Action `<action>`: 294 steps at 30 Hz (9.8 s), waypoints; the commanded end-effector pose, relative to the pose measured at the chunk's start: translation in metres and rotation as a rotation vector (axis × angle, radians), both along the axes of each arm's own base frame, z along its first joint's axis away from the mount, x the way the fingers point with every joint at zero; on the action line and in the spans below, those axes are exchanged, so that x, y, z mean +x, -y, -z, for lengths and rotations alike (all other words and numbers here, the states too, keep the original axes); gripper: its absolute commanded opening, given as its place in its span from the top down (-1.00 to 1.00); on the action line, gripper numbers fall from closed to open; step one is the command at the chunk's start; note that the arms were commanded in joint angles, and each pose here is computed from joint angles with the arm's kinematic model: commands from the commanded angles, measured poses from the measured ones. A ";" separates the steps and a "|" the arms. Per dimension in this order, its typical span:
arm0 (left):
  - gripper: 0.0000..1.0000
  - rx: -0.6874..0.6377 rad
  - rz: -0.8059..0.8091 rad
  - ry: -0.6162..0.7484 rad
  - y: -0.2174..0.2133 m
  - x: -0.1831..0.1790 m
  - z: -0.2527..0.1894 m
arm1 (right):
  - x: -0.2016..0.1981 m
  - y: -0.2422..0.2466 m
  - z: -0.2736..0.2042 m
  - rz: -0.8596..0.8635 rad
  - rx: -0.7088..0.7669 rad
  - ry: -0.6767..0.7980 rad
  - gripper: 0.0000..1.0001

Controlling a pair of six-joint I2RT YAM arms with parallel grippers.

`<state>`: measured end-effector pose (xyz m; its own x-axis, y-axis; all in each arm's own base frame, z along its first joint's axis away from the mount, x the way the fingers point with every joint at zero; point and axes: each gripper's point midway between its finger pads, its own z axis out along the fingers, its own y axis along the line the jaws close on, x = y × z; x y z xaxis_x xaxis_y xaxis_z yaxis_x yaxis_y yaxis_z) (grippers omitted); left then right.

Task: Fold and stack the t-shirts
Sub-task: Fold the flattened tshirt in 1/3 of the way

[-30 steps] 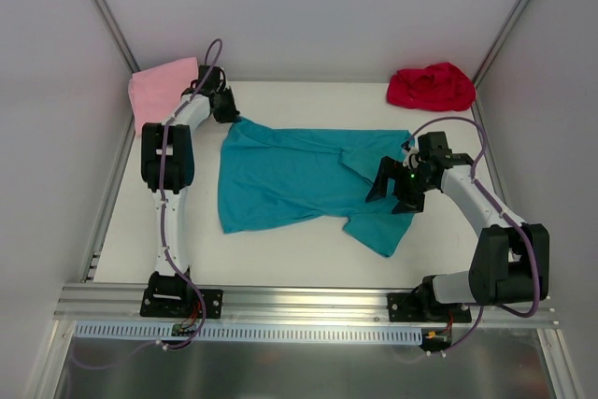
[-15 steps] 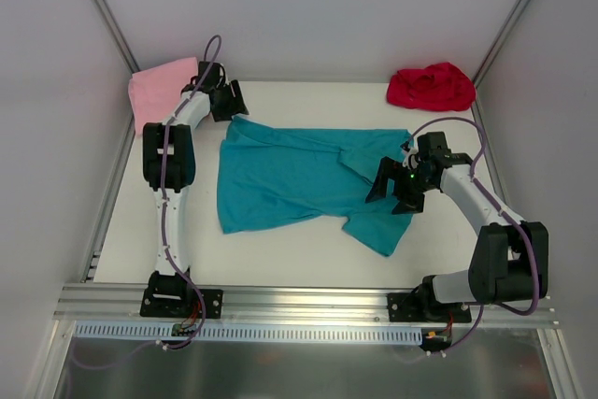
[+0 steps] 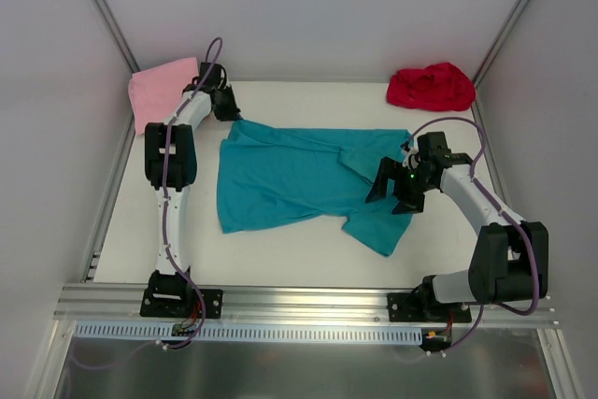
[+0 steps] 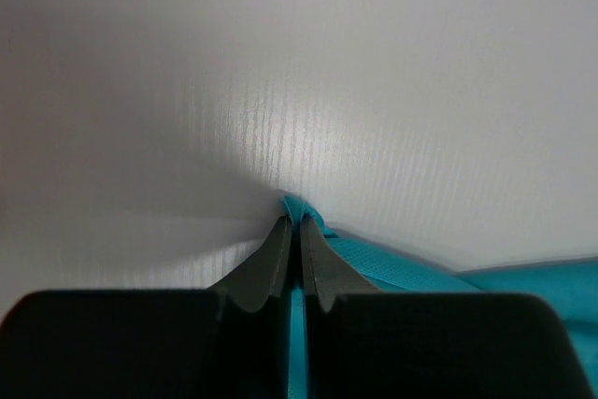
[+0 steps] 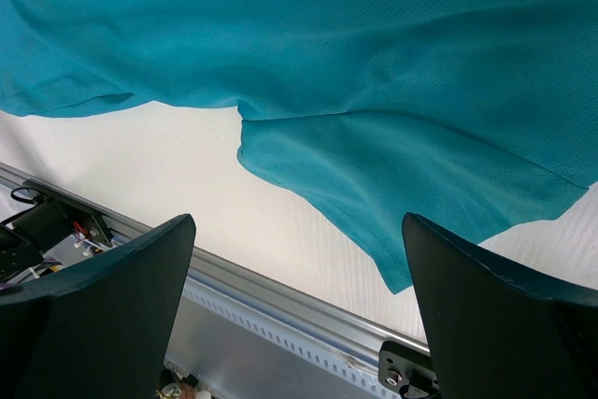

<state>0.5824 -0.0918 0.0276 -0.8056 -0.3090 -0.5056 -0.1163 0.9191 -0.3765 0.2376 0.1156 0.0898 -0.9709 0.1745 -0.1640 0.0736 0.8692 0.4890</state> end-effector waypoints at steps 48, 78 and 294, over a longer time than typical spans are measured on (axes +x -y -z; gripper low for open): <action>1.00 -0.158 0.137 0.141 0.024 -0.079 -0.116 | 0.003 -0.008 -0.010 -0.012 0.042 0.032 -0.99; -0.79 0.013 0.020 0.001 0.022 -0.174 -0.041 | -0.001 -0.011 -0.030 -0.015 0.067 0.087 -0.99; 0.85 0.042 0.062 0.025 0.025 -0.141 -0.025 | -0.008 -0.006 -0.022 -0.034 0.036 0.057 -0.99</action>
<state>0.4359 -0.1176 0.0456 -0.8234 -0.2354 -0.5163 -0.0542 0.9384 -0.3414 0.2315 0.1206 0.1096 -0.9635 0.1670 -0.2091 0.0344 0.8522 0.5220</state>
